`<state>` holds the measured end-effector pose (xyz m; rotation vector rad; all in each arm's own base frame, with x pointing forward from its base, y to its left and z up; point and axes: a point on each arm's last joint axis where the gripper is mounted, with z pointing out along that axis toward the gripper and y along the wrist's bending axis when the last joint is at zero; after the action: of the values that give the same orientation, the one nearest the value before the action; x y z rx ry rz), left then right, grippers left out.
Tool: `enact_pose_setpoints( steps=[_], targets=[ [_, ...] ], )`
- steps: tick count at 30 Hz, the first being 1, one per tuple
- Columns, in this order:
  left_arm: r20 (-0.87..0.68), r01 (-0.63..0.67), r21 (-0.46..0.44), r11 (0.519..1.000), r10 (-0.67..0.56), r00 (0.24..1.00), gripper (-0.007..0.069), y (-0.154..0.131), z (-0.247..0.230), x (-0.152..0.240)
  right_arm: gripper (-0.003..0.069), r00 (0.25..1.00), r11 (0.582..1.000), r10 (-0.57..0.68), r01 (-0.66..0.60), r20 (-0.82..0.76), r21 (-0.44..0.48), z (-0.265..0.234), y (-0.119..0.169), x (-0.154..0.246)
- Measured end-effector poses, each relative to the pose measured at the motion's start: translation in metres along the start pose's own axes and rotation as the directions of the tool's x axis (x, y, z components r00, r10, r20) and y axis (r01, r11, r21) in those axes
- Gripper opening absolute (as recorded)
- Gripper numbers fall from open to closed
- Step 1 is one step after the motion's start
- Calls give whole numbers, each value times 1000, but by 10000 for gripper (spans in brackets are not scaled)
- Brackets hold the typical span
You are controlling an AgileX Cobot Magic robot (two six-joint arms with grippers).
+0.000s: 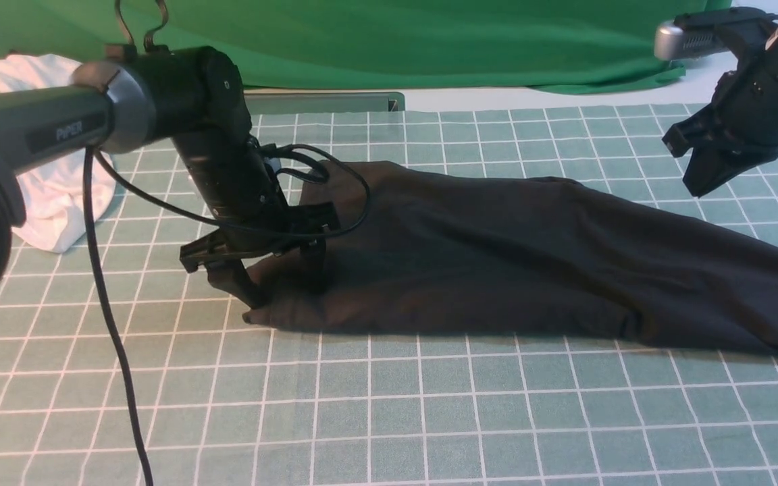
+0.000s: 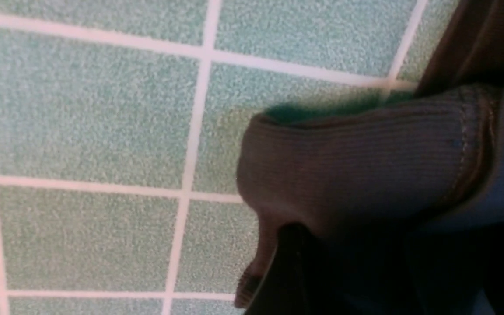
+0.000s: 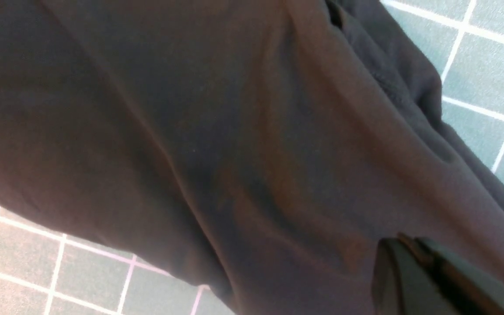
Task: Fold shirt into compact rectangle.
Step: 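Pull the folded dark garment lengthwise by its ends to straighten it flat on the table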
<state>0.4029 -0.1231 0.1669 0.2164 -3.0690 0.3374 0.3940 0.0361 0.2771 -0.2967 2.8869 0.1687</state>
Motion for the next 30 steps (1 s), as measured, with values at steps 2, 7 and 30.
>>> enact_pose_setpoints(
  steps=[2, 7, 30],
  targets=[
    [-4, 0, 1, 1000, 0, 1000, 487, 0, 0, 0, 27, 1000, 1000, 0, 0, 1, 0, 0, 0, 0],
    [-40, -5, 43, 999, 6, 999, 216, -3, 4, 2, 27, 1000, 1000, 0, 0, 1, 0, 0, 0, 0],
    [-148, -6, 48, 999, 13, 989, 81, 86, -35, 73, 27, 1000, 999, 30, -30, -10, 14, -51, 7, 86]
  ],
)
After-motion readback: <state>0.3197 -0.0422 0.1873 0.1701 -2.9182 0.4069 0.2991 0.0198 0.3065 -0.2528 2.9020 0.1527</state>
